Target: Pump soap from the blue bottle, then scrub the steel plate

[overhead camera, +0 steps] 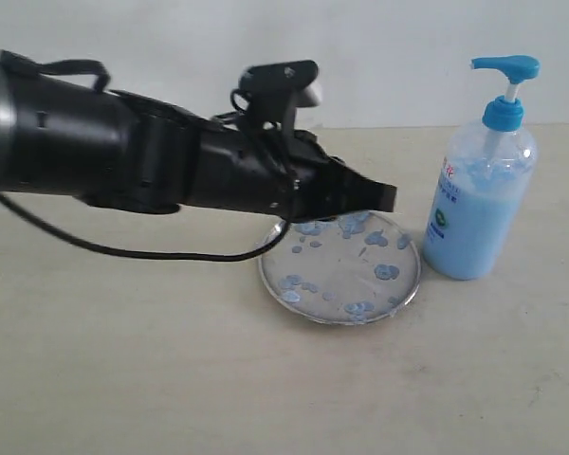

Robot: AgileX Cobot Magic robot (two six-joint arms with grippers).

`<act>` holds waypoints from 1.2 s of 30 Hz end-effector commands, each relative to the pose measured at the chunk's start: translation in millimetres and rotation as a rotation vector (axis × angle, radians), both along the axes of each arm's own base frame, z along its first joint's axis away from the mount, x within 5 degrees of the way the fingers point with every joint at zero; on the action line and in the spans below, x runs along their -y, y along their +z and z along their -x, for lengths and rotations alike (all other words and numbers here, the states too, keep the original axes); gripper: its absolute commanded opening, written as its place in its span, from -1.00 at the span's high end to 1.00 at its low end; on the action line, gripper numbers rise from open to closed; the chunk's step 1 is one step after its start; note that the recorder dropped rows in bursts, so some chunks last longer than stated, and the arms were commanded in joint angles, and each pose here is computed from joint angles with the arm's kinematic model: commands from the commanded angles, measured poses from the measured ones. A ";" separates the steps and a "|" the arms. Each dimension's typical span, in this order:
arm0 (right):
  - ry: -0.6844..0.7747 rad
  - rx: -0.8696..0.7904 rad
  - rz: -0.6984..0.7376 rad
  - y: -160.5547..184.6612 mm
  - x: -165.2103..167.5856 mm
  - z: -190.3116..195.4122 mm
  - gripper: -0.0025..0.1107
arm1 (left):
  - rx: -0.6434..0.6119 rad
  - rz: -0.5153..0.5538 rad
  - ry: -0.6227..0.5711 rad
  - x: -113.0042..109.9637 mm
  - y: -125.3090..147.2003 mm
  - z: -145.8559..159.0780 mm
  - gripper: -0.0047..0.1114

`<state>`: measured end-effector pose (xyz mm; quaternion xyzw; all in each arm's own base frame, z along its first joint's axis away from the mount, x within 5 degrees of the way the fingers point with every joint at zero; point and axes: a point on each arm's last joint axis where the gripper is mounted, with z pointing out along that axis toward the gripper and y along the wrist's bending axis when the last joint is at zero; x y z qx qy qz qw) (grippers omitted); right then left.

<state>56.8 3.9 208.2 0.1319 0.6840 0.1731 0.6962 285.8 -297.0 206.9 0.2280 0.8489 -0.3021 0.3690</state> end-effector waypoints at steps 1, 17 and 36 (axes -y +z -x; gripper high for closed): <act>-0.002 0.010 -0.001 0.7 0.2 0.5 0.91 | -0.315 0.295 -0.228 28.9 -7.0 2.7 0.84; -0.002 0.010 -0.001 0.7 0.2 0.5 0.91 | -0.343 -0.620 -0.337 -1.2 -12.0 -40.2 0.84; 0.000 0.010 -0.001 0.7 0.1 0.5 0.91 | -0.041 -0.692 -0.258 22.0 -10.0 -95.9 0.84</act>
